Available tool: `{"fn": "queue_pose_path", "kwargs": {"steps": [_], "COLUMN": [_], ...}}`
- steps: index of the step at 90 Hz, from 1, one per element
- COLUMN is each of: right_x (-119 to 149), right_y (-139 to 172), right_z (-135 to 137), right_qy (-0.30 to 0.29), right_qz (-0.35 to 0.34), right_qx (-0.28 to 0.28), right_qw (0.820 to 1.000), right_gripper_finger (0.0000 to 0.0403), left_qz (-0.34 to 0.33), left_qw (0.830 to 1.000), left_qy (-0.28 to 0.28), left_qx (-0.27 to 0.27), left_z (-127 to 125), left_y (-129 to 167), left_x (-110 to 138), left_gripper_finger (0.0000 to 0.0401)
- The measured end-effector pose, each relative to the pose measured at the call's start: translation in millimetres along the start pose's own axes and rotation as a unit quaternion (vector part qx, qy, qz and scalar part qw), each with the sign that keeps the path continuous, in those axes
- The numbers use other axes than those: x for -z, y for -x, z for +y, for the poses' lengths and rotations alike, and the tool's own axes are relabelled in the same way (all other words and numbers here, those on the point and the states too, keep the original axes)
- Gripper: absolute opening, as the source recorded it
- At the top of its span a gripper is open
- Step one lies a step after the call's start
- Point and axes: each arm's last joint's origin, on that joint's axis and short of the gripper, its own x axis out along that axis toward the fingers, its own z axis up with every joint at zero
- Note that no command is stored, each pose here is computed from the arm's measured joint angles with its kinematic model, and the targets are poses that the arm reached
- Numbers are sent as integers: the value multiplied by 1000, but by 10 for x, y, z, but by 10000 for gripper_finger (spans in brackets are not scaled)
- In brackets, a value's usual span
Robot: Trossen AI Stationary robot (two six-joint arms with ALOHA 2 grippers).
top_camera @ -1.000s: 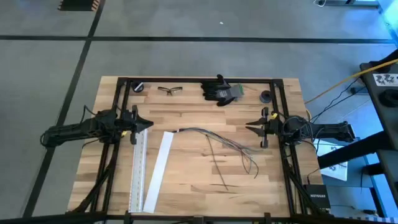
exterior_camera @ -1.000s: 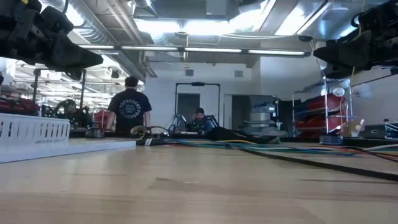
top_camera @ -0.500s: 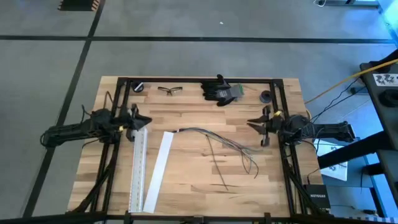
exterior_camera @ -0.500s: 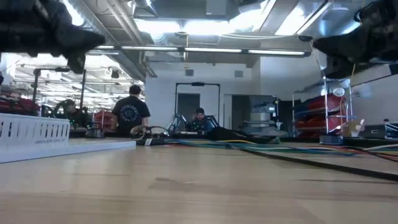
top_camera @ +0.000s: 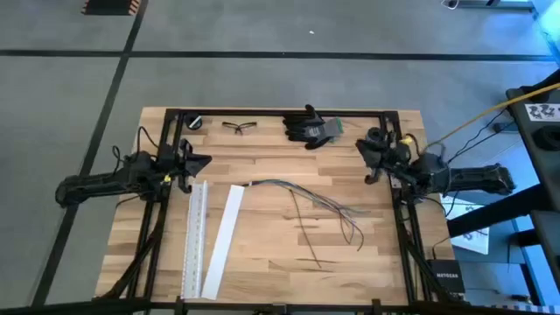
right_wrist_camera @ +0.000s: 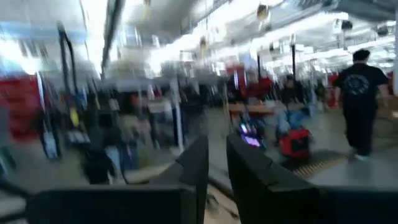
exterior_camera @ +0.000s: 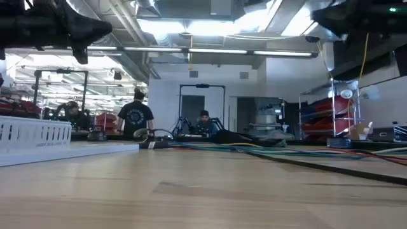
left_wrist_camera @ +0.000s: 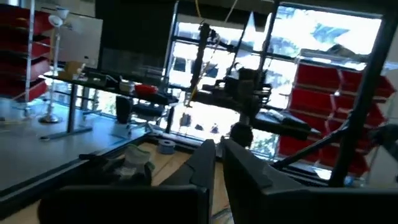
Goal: Ziptie cables
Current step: Wrap the black zip tie around the cable wires to form a loop
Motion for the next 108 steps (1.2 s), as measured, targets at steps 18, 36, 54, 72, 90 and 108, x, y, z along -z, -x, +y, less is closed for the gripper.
{"fn": "queue_pose_path", "kwargs": {"steps": [18,36,54,72,90,108], "right_x": [-112,-18,317,855,1325,1635], "right_y": [-538,-1081,-1542,-1826,-2043,-2223], "right_z": [184,447,685,860,979,953], "right_qy": [82,107,119,139,117,99], "right_qz": [185,325,405,470,465,461], "right_qx": [2,-31,-53,-86,-131,-146], "right_qw": [979,939,905,868,868,869], "right_gripper_finger": [44,85,178,240,248,248], "left_qz": [1,-6,-7,-7,-8,-2], "left_qw": [1000,1000,1000,1000,1000,1000], "left_qy": [-12,-11,-10,-4,1,2], "left_qx": [-1,0,0,0,0,0], "left_z": [-2,-4,-5,-5,-5,-4], "left_y": [-22,-24,-23,-23,-22,-24], "left_x": [3,-12,-15,-17,-19,-9], "left_gripper_finger": [15,15,15,15,15,15]}}
